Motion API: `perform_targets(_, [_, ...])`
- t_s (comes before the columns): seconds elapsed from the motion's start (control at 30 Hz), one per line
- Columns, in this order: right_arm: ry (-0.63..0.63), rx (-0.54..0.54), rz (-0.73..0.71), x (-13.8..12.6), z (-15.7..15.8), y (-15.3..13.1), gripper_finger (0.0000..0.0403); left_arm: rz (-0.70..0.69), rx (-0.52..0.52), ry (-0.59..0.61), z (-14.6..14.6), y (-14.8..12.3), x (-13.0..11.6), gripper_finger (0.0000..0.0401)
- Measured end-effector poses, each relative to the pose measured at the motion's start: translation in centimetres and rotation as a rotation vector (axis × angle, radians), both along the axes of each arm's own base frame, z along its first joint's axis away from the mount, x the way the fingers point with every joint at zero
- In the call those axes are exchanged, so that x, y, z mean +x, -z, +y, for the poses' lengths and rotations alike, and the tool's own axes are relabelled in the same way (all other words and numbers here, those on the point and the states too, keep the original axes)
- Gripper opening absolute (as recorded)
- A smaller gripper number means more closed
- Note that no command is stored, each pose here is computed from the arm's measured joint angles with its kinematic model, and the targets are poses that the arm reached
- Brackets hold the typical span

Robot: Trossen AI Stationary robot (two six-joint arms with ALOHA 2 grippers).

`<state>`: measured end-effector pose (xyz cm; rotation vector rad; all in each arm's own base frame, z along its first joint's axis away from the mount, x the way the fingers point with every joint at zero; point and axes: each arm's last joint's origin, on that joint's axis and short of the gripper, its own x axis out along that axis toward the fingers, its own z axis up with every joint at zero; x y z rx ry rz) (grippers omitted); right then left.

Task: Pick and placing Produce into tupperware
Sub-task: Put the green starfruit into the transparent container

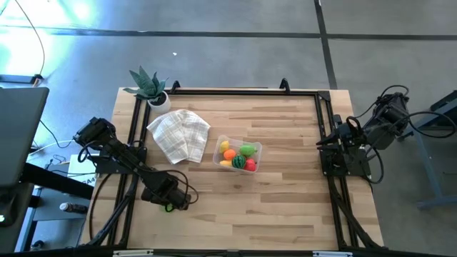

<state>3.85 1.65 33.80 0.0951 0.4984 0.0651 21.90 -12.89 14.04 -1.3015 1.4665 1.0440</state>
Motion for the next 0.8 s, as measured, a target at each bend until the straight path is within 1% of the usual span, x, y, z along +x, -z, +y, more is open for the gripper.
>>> perform_targets(0.07, [0.0, 0.0, 0.0, 0.0, 0.0, 0.0, 0.0058, 0.006, 0.005, 0.0, 0.0, -0.1, 0.0, 0.0228])
perform_targets(0.17, [0.0, 0.0, 0.0, 0.0, 0.0, 0.0, 0.0058, 0.005, 0.007, 0.006, 0.0, -0.4, 0.1, 0.0207])
perform_targets(0.37, [0.0, 0.0, 0.0, 0.0, 0.0, 0.0, 0.0058, -0.005, 0.046, 0.023, -0.2, -1.9, 0.6, 0.0207])
perform_targets(0.57, [0.0, 0.0, 0.0, 0.0, 0.0, 0.0, 0.0058, 0.006, 0.139, 0.026, -0.3, -4.7, 1.3, 0.0207])
perform_targets(0.8, [-0.001, 0.0, 0.001, 0.0, 0.0, 0.0, 0.0058, -0.015, 0.239, 0.011, 0.6, -9.2, 2.8, 0.0212])
